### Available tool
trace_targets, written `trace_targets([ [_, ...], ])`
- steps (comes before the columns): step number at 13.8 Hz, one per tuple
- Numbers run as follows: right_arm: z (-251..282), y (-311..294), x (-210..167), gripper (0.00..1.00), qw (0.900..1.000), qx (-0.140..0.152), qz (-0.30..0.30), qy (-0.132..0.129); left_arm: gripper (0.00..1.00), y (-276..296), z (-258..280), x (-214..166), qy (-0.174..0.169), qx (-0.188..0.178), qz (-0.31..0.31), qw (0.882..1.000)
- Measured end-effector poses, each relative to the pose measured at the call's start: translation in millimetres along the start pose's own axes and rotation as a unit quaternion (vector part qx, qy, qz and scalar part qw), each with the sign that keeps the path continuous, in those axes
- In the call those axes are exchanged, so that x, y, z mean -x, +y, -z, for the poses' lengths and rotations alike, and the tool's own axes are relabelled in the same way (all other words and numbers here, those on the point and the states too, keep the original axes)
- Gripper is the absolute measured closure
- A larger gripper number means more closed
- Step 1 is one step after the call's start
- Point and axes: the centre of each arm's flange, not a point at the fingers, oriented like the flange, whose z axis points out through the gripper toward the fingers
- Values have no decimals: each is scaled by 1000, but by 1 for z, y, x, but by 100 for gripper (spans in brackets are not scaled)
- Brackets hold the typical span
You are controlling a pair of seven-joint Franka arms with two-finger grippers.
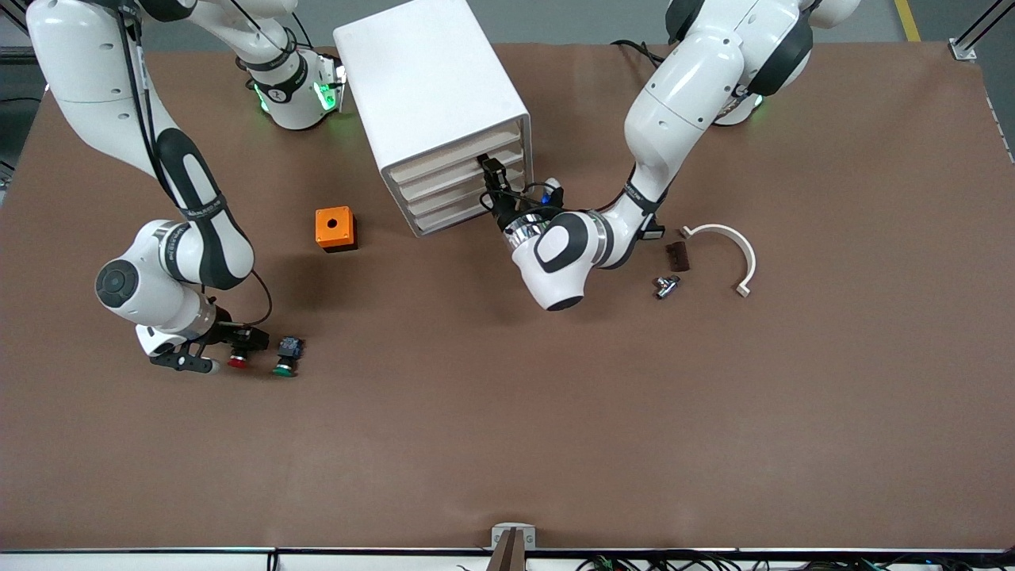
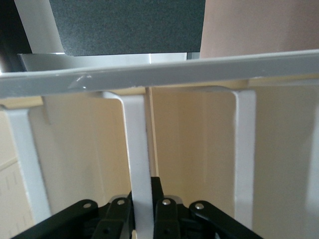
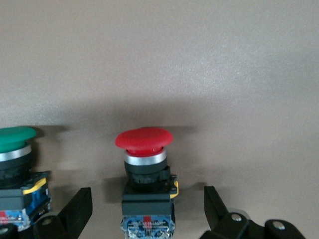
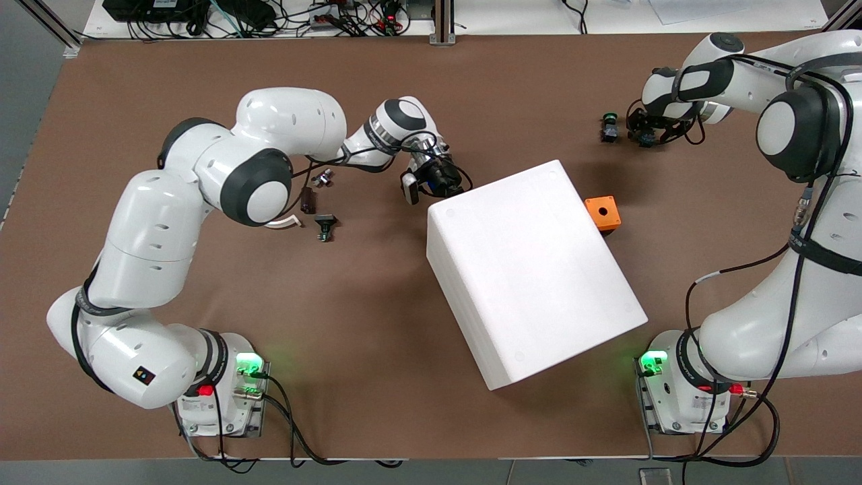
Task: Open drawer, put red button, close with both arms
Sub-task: 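Pull the white drawer open with the left gripper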
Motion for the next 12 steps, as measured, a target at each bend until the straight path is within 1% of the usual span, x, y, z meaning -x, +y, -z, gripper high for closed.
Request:
trace_targets([
  [7, 3, 1, -3, 6, 1000, 0, -1, 5, 91, 3, 67, -19, -56, 1, 3, 998],
  [8, 3, 1, -4, 13, 1000, -1, -1, 5, 91, 4, 75, -21, -64, 0, 3, 998],
  [9, 3, 1, -4, 22, 1000, -1, -1, 5, 91, 4, 83, -23, -73, 0, 4, 997],
  [10, 3, 1, -3, 22, 1000, -1, -1, 3, 91, 5, 91, -26, -82, 1, 4, 997],
  [11, 3, 0, -3, 27, 1000, -1, -1, -1, 90, 5, 99, -28, -90, 2, 4, 996],
  [12, 3, 0, -3, 38, 1000, -1, -1, -4, 90, 5, 106, -31, -97, 2, 4, 995],
])
